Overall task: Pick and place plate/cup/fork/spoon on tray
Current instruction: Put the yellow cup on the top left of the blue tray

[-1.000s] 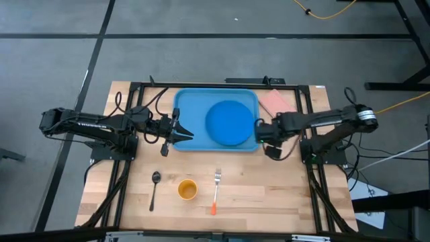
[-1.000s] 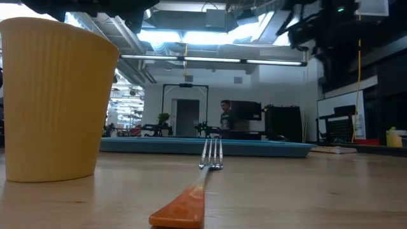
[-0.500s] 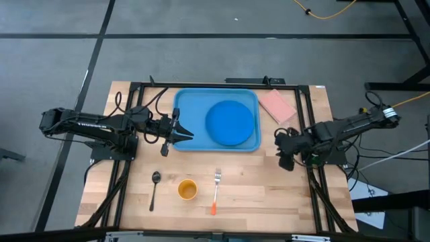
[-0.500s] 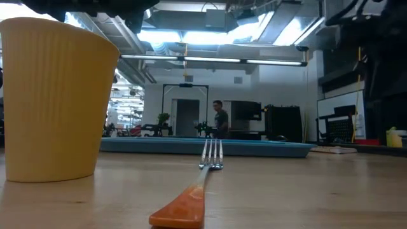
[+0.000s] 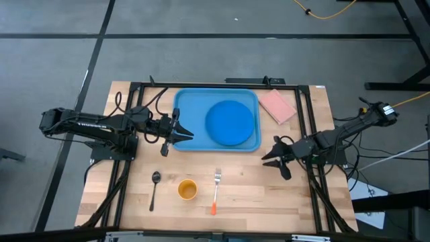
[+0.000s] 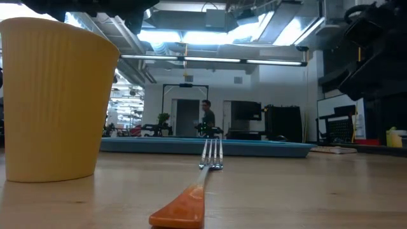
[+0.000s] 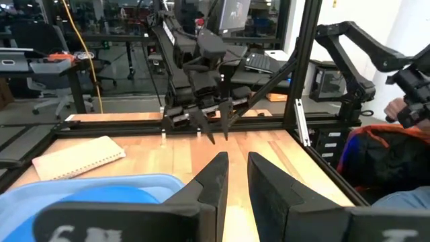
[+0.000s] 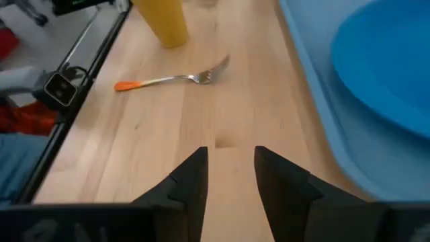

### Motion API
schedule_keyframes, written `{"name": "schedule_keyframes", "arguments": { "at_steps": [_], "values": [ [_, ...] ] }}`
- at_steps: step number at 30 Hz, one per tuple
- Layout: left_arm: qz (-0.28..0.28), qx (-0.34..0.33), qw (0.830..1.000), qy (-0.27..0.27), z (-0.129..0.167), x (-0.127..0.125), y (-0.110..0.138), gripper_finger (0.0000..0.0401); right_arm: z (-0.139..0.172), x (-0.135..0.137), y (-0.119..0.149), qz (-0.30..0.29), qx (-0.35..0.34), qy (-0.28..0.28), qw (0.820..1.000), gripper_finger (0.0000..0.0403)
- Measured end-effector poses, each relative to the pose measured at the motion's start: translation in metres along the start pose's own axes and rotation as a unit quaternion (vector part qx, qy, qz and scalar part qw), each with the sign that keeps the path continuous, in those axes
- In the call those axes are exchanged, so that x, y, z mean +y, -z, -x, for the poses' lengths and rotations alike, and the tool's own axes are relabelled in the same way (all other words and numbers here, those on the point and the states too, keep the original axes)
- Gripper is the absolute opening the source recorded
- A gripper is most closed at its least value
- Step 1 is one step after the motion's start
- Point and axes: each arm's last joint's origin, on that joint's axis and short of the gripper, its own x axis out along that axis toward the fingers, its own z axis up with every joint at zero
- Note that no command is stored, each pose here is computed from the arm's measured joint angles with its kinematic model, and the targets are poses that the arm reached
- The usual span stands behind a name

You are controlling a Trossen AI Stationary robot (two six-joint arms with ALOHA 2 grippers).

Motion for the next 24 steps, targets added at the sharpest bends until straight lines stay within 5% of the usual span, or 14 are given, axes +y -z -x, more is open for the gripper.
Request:
{"name": "schedule_keyframes", "arguments": {
  "at_steps": [9, 21, 24],
  "values": [
    [-0.014, 0.017, 1.000, 0.003, 0.001, 0.000, 0.003, 0.0051, 0.000, -0.006, 0.007, 0.098, -0.062, 0.039, 0.992, 0.0127],
    [-0.008, 0.037, 0.999, -0.032, 0.001, 0.002, 0.007, 0.0051, 0.007, -0.013, 0.013, 0.087, -0.045, 0.097, 0.990, 0.0127],
    [-0.007, 0.035, 0.998, -0.044, 0.001, 0.003, 0.007, 0.0051, 0.007, -0.015, 0.016, 0.122, -0.028, 0.108, 0.986, 0.0127]
  ]
}}
